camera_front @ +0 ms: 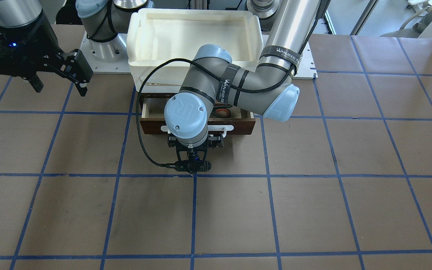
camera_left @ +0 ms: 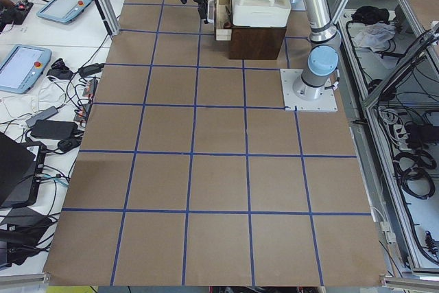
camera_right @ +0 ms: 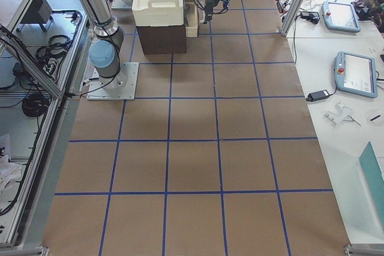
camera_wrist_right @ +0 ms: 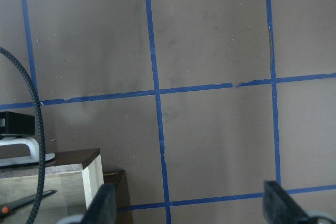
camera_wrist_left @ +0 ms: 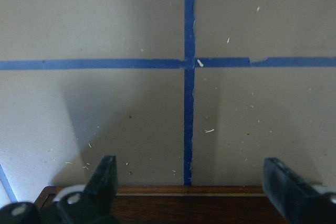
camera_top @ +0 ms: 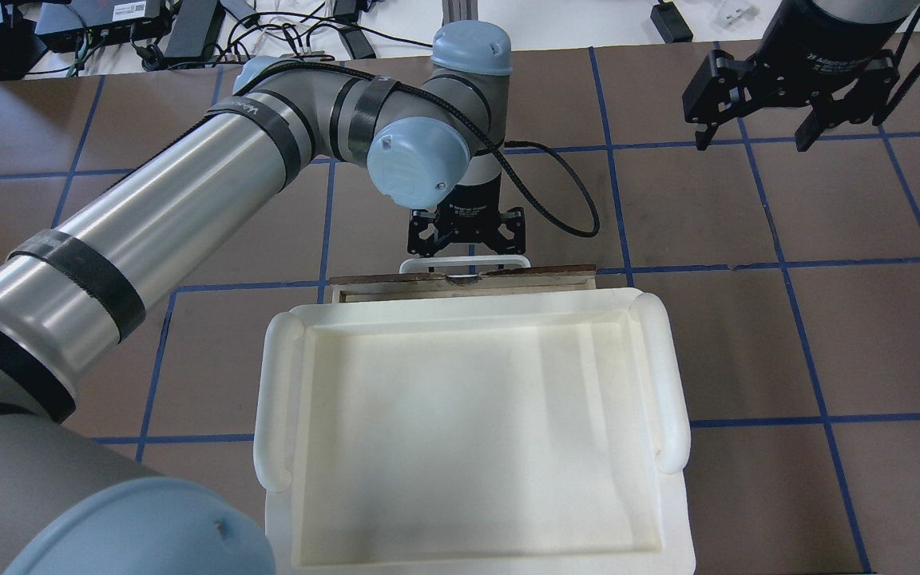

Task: Put scissors in drawer and close it
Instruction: 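Push the drawer front with the left gripper to close it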

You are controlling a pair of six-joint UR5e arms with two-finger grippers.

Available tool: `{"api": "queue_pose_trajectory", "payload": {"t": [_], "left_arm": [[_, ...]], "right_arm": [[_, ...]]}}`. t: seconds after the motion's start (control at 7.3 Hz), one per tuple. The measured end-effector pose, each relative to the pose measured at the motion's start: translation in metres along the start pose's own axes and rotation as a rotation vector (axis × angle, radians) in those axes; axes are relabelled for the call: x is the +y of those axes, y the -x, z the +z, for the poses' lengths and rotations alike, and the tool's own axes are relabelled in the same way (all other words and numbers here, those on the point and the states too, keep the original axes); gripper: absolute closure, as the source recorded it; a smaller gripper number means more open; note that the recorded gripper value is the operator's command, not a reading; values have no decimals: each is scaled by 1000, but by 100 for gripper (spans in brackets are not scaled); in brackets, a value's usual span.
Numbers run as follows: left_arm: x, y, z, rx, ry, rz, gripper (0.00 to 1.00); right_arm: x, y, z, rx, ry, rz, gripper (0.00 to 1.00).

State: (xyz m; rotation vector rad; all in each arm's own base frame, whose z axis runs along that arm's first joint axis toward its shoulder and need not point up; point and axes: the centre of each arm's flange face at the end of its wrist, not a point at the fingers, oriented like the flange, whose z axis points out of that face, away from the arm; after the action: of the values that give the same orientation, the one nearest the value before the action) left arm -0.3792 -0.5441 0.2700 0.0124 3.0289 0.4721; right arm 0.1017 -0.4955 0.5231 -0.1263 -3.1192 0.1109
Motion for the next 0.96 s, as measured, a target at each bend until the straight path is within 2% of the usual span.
{"api": "queue_pose_trajectory", "payload": {"t": [0.55,0.82,0.96], "left_arm": [[45,6,12,-45,90,26,0],[52,7,9,-45,78,32,0],[47,8,0,-27,41,30,0]], "right_arm": [[-1,-1,0,5,0,1,0],[0,-1,0,5,-1,1,0],[0,-1,0,1,-3,1,0]]}}
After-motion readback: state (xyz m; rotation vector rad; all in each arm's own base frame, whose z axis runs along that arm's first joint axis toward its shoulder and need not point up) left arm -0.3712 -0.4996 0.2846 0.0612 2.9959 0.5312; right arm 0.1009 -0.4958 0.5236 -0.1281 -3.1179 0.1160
